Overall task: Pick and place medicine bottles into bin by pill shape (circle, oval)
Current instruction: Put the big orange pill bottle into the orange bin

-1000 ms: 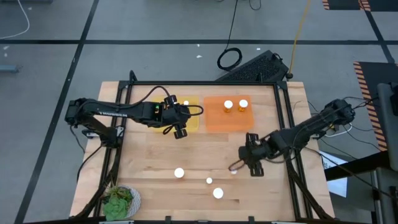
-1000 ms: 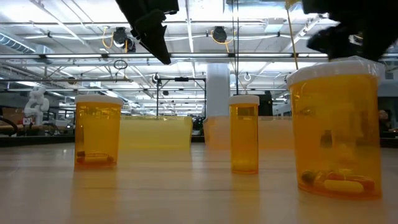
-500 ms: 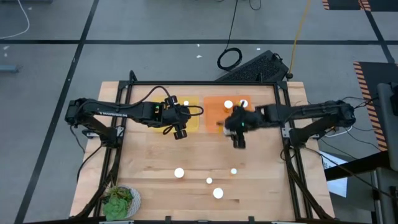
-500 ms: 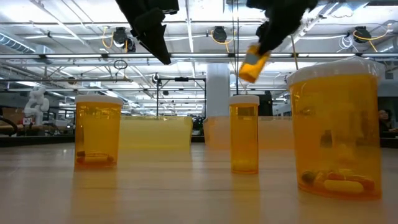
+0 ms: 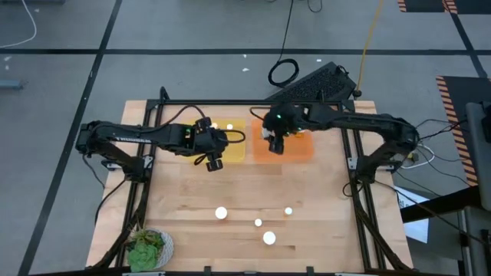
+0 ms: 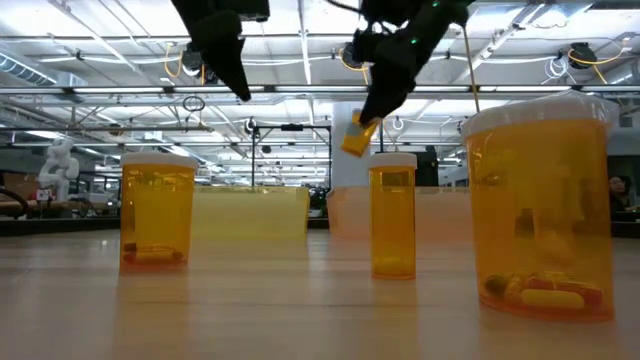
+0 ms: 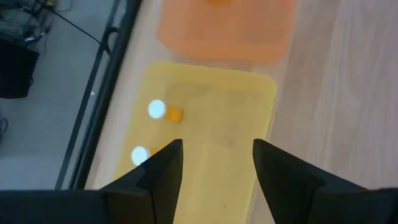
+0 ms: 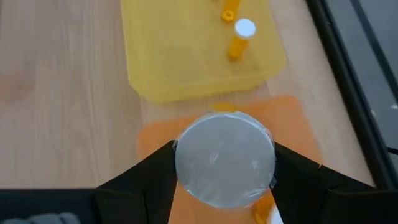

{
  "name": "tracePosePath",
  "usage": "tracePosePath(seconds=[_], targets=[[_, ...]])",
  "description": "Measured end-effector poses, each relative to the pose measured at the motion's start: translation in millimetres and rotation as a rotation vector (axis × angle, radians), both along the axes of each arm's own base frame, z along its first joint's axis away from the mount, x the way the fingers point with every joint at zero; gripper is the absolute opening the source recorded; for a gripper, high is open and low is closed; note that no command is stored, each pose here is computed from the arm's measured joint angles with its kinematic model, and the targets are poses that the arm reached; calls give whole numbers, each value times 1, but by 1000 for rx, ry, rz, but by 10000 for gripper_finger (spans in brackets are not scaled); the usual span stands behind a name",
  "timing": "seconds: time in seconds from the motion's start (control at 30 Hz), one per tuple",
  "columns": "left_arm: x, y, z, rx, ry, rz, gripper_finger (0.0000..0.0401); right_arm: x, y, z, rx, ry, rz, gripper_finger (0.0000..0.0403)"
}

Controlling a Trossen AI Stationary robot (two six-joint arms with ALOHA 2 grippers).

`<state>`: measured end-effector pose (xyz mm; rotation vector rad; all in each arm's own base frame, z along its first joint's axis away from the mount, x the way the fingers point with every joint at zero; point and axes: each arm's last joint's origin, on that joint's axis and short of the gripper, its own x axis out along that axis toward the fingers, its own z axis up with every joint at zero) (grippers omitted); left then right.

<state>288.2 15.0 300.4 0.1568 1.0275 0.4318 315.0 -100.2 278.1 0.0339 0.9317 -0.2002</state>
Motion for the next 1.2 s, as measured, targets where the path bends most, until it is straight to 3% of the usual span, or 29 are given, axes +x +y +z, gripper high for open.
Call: tracePosePath(seconds=[0.4,0.67,1.2], targets=[[-27,-7,16,39,-7,95,198,27,-48,-47,32,153,-55,212],[-37,-9,21,98,-10,169,198,26,-60,-60,52,188,-89,212],[-34,-11,21,99,-33,152,198,14,-74,-77,116,165,-188,212]])
